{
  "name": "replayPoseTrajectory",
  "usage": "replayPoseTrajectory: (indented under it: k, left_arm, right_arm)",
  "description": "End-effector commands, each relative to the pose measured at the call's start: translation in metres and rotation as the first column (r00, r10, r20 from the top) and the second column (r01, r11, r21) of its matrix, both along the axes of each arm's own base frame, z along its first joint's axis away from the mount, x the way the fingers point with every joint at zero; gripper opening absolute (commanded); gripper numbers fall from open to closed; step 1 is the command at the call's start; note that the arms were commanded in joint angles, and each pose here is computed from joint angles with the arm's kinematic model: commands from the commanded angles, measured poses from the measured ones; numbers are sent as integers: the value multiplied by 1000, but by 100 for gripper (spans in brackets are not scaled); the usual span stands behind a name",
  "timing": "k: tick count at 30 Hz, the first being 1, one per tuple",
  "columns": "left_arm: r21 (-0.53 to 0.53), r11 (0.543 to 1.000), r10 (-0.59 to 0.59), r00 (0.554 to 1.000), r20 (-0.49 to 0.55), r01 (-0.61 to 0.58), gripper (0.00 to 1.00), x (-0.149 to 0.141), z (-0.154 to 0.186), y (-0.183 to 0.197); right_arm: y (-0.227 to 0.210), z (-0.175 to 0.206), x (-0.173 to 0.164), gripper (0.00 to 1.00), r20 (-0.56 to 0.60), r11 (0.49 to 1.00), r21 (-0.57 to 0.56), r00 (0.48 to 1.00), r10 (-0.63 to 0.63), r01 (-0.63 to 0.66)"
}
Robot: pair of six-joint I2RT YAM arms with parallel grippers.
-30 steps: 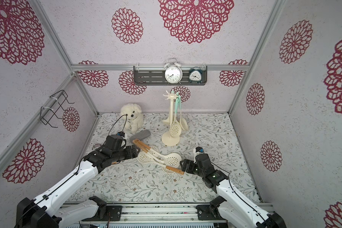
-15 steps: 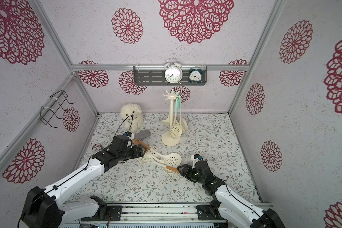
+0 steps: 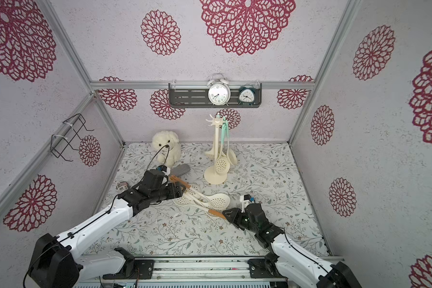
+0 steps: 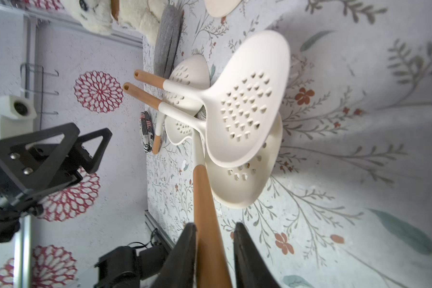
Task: Hang the skimmer on the kitchen utensil rack
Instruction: Pick up the skimmer from the center of the board.
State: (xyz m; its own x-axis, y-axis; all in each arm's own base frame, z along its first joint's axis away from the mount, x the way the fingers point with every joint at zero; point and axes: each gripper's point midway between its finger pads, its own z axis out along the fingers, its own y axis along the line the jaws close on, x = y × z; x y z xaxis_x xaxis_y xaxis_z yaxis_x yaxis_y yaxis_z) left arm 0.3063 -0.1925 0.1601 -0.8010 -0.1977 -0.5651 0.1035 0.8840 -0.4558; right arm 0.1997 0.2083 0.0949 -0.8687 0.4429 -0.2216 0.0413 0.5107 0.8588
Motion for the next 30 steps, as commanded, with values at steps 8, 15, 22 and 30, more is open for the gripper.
replayPoseTrajectory:
  k: [8,15,22,30]
  left_arm:
    - [19,999,-28,998,63,27,82,1,23,1]
    - [-35,962,-262,955,139,270,82,-17,55,-30]
    - [-19,898,-424,875,233,440,85,-29,80,-46]
    - [-91,776,-579,762,289,624,86,-45,103,-77]
  right_arm:
    - [-7,20,3,0,69,999,-21,997,-26,28]
    - [-2,66,8,0,225,957,-247,952,209,-152]
    - [9,112,1,0,265,804,-466,809,524,-369]
    - [9,163,6,0,301,728,-565,724,621,-390]
